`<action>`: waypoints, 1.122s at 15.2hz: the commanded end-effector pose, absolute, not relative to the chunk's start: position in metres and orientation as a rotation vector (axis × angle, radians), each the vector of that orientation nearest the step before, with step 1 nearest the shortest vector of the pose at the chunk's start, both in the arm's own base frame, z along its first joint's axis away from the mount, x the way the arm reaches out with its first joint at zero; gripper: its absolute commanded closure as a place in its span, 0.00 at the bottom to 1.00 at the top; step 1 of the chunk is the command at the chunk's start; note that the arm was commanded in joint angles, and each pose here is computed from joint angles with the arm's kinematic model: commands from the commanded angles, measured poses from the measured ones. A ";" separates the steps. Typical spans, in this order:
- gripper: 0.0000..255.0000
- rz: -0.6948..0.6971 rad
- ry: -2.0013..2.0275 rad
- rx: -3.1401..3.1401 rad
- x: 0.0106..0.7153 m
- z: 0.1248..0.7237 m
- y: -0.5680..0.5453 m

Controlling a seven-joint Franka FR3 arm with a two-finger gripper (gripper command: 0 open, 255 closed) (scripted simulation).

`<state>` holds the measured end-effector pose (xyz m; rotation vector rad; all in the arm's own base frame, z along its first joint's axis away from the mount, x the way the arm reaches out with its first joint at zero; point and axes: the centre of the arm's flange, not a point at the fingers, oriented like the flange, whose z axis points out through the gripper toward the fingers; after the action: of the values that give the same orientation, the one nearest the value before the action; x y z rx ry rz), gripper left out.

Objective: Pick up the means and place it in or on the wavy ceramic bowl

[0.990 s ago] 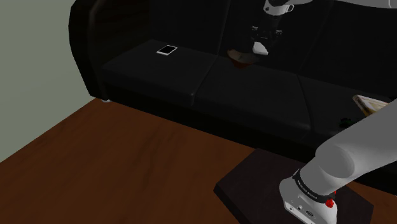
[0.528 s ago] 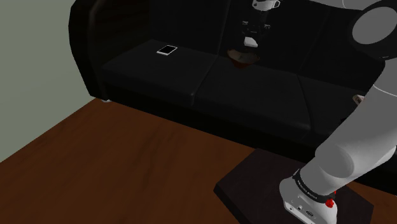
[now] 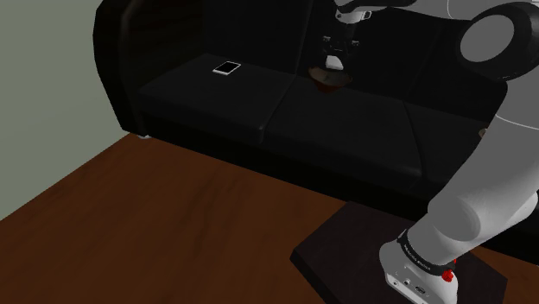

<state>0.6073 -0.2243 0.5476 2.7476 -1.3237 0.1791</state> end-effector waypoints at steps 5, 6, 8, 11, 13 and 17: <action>1.00 0.181 -1.324 2.748 0.608 0.516 -0.225; 1.00 0.181 -1.324 2.748 0.608 0.510 -0.225; 1.00 0.181 -1.324 2.748 0.608 0.506 -0.225; 1.00 0.181 -1.324 2.748 0.608 0.506 -0.225; 1.00 0.181 -1.324 2.748 0.608 0.506 -0.225; 0.00 0.181 -1.324 2.748 0.608 0.505 -0.225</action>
<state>0.6077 -0.2253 0.5055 2.7475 -1.3239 0.1806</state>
